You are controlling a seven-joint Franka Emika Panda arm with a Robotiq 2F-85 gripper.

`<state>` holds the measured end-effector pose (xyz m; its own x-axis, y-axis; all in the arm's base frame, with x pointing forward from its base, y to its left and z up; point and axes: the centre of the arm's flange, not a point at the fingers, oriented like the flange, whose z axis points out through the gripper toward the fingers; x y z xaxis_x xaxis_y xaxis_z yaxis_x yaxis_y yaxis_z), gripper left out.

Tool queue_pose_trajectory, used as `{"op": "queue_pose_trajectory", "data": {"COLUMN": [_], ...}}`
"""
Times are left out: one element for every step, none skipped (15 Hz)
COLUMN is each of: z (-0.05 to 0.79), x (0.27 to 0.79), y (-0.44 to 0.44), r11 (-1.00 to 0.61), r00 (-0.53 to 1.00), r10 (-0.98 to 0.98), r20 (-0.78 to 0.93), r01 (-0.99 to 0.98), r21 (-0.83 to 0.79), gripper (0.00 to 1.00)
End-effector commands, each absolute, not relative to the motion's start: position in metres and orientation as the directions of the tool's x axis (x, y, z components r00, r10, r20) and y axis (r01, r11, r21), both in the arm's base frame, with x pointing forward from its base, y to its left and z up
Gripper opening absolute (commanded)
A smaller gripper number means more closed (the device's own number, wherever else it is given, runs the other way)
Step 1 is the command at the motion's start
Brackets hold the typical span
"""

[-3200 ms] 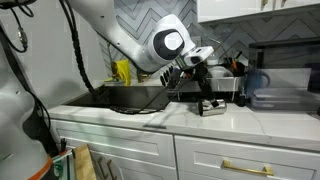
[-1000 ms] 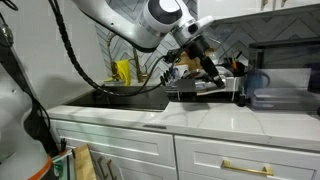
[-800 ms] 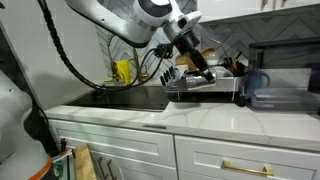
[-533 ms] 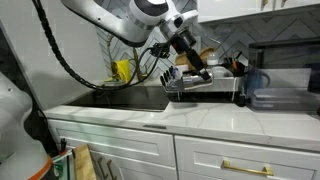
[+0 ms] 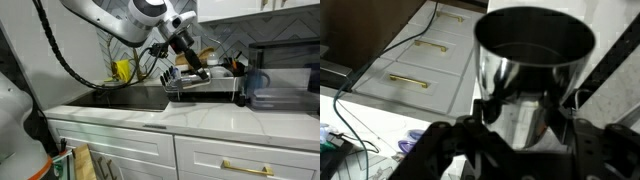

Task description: Flip the silver cup to its side, pick up the silver cup and hang it on the first cup hanger on the dish rack

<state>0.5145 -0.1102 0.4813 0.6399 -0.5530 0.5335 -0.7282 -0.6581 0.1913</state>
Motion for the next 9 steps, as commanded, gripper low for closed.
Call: {"op": "queue_pose_trajectory", "data": {"z": [0.501, 0.511, 0.518, 0.527, 0.536, 0.543, 0.549, 0.549, 0.548], "x": [0.494, 0.489, 0.485, 0.480, 0.476, 0.471, 0.466, 0.462, 0.458], "y": [-0.067, -0.051, -0.040, -0.027, -0.015, -0.001, 0.013, 0.030, 0.047], "r11": [-0.670, -0.675, -0.680, -0.678, -0.676, -0.677, -0.681, -0.687, -0.697], "r00": [0.639, 0.640, 0.639, 0.631, 0.624, 0.614, 0.612, 0.610, 0.609], "r10": [-0.524, -0.519, -0.513, -0.505, -0.500, -0.487, -0.475, -0.457, -0.435], "r20": [0.563, 0.567, 0.573, 0.588, 0.601, 0.621, 0.633, 0.647, 0.663], "r01": [-0.718, -0.713, -0.710, -0.712, -0.715, -0.715, -0.710, -0.704, -0.694], "r21": [0.191, 0.188, 0.184, 0.182, 0.179, 0.177, 0.176, 0.178, 0.180], "gripper": [0.41, 0.41, 0.41, 0.41, 0.41, 0.41, 0.41, 0.41, 0.41]}}
